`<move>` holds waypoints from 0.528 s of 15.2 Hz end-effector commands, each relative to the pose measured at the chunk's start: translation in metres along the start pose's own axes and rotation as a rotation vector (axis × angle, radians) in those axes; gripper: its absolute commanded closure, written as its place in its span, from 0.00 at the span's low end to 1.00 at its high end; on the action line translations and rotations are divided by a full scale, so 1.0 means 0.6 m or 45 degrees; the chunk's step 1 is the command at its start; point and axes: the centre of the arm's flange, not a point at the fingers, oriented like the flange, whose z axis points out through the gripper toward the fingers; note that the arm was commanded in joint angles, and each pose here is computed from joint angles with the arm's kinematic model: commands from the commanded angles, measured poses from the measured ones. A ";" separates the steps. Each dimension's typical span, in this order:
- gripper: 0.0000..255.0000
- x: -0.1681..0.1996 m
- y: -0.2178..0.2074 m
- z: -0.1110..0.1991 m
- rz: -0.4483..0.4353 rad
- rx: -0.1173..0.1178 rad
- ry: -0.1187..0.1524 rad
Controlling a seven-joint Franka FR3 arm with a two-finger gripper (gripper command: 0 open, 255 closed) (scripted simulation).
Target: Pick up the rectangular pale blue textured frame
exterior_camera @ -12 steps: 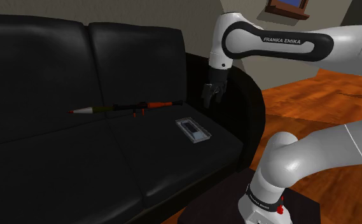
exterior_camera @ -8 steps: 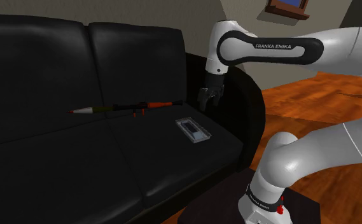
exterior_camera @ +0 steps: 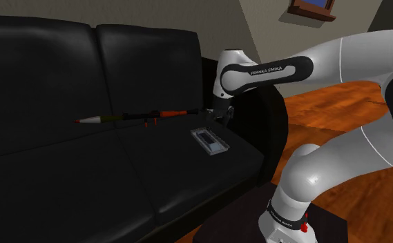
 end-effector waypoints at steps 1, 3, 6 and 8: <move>0.00 0.010 0.001 0.022 0.032 0.002 0.008; 0.00 0.009 0.001 0.040 0.032 0.002 0.008; 0.00 0.007 0.002 0.066 0.032 0.002 0.008; 0.00 0.007 0.002 0.080 0.032 0.002 0.008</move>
